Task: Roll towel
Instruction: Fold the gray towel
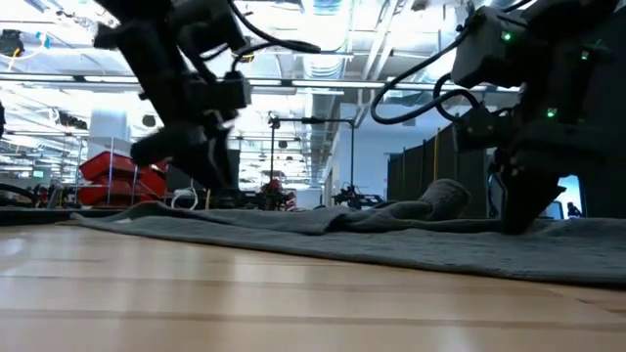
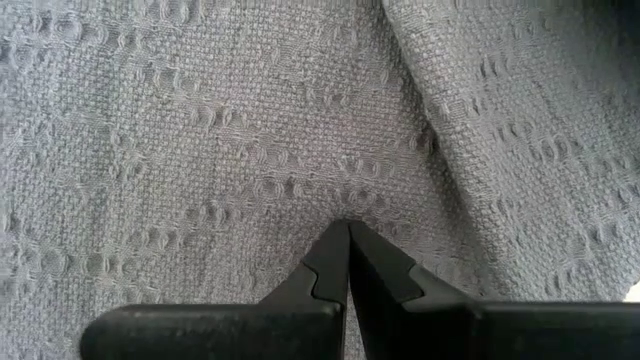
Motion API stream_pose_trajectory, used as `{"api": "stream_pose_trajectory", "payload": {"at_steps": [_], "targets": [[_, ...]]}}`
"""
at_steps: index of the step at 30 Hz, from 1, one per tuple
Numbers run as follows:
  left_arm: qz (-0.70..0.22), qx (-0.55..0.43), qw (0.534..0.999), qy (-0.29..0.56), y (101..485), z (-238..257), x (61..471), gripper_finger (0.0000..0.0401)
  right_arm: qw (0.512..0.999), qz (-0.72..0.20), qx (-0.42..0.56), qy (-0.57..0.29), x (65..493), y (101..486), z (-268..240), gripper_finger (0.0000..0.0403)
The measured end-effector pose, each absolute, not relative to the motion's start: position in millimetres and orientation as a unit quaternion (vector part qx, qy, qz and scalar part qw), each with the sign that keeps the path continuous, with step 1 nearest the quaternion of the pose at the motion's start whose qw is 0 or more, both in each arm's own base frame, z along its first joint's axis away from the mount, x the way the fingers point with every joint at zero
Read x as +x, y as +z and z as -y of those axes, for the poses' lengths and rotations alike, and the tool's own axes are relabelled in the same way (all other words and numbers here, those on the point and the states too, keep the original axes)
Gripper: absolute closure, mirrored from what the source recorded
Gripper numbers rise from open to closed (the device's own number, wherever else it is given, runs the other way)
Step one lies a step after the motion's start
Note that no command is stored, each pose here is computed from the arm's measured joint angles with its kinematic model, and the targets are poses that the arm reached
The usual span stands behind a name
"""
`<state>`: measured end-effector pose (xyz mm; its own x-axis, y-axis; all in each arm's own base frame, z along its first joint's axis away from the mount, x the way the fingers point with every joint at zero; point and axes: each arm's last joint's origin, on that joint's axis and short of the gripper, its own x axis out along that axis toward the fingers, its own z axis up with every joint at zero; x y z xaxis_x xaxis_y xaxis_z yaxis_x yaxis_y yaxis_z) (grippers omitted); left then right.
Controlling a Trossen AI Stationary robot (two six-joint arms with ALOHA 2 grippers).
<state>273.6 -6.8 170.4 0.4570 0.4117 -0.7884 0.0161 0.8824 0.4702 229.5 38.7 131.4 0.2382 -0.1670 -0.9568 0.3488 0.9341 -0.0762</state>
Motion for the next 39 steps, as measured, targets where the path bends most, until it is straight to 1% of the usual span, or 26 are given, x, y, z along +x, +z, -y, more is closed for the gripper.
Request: {"api": "stream_pose_trajectory", "payload": {"at_steps": [2, 4, 6, 8, 11, 15, 23, 24, 26, 28, 30, 31, 34, 39], "targets": [[-0.495, 0.219, 0.832, 0.119, 166, 4, 281, 0.0244, 0.784, -0.594, 0.077, -0.164, 230, 131, -39, 0.0403], [-0.474, 0.205, 0.849, 0.115, 165, -1, 291, 0.0244, 0.786, -0.59, 0.08, -0.164, 230, 132, -39, 0.0403], [-0.449, 0.177, 0.873, 0.077, 164, -5, 301, 0.0244, 0.788, -0.587, 0.082, -0.163, 231, 132, -39, 0.0403], [-0.435, 0.154, 0.886, 0.041, 159, -7, 309, 0.0244, 0.789, -0.587, 0.081, -0.163, 231, 132, -40, 0.0403], [-0.42, 0.144, 0.896, 0.024, 154, -13, 322, 0.0244, 0.791, -0.584, 0.083, -0.162, 232, 132, -40, 0.0403], [-0.414, 0.151, 0.897, 0.021, 148, -18, 340, 0.0244, 0.796, -0.578, 0.087, -0.159, 234, 132, -40, 0.0403], [-0.455, 0.158, 0.876, 0.018, 126, -21, 359, 0.0248, 0.796, -0.578, 0.087, -0.159, 234, 132, -40, 0.0403], [-0.457, 0.16, 0.874, 0.021, 126, -22, 360, 0.0254, 0.796, -0.577, 0.087, -0.159, 234, 132, -40, 0.0403], [-0.461, 0.163, 0.872, 0.026, 125, -22, 362, 0.0279, 0.796, -0.577, 0.087, -0.159, 234, 132, -40, 0.0403], [-0.461, 0.17, 0.87, 0.034, 126, -23, 364, 0.0318, 0.796, -0.577, 0.087, -0.159, 234, 132, -40, 0.0403], [-0.464, 0.18, 0.866, 0.043, 128, -24, 365, 0.0368, 0.796, -0.577, 0.087, -0.159, 234, 132, -40, 0.0403], [-0.466, 0.184, 0.864, 0.049, 129, -24, 366, 0.0384, 0.796, -0.577, 0.087, -0.159, 234, 132, -40, 0.0403], [-0.472, 0.2, 0.856, 0.074, 141, -26, 369, 0.0395, 0.797, -0.577, 0.087, -0.159, 234, 132, -40, 0.0403], [-0.485, 0.204, 0.847, 0.081, 168, -29, 369, 0.0399, 0.798, -0.575, 0.087, -0.159, 234, 133, -40, 0.0403]]}}
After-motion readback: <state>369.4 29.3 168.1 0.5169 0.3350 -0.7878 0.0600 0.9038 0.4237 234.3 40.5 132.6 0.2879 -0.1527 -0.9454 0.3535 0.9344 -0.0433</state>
